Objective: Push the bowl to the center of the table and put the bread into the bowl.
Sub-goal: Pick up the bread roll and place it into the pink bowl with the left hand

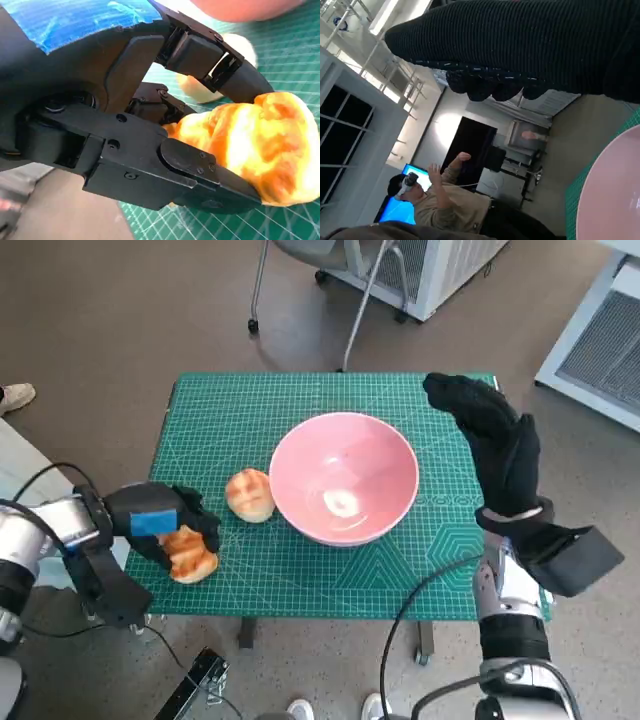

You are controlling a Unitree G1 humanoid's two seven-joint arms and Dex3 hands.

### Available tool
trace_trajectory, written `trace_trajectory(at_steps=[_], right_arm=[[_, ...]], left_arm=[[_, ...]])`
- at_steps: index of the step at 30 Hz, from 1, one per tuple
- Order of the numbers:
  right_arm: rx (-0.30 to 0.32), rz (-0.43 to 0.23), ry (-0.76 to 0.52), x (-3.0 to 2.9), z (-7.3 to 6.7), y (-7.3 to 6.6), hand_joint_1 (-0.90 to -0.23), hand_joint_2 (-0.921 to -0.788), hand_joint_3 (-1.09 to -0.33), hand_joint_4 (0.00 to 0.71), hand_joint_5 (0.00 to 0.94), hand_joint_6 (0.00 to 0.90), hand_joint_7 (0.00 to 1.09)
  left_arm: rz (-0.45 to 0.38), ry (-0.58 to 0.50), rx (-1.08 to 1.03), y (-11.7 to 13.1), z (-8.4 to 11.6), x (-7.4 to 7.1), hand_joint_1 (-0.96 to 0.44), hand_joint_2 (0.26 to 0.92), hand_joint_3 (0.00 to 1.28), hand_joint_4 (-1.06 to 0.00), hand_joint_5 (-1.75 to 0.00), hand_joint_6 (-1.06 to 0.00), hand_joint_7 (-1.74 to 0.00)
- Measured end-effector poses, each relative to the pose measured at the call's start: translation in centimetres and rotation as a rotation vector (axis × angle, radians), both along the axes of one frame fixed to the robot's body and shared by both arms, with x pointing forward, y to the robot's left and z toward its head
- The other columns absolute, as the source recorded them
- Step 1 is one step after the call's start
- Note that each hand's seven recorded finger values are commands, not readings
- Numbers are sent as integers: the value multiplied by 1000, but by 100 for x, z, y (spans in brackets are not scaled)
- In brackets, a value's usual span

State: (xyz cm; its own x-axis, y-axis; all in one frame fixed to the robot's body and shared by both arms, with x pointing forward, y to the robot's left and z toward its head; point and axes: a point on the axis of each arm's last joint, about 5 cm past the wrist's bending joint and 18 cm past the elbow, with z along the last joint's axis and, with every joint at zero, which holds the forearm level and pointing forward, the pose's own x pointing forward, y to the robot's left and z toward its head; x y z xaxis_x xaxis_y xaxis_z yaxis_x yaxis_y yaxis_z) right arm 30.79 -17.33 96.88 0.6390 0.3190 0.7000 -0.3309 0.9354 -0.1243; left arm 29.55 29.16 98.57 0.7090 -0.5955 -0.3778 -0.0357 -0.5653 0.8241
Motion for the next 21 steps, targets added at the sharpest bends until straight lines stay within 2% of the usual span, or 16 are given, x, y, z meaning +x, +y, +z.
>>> trace_trajectory(at_steps=[10, 21], right_arm=[[1, 2, 3, -4, -7, 7, -586, -921, -805, 365, 16, -1, 773], [6, 8, 8, -5, -16, 22, -589, -921, -804, 365, 16, -1, 772]], left_arm=[[43, -73, -166, 58, 244, -27, 0, 907, 23, -683, -1023, -802, -1114], [2, -245, -355, 17, 755, -73, -1, 905, 18, -695, -1066, -795, -1077]])
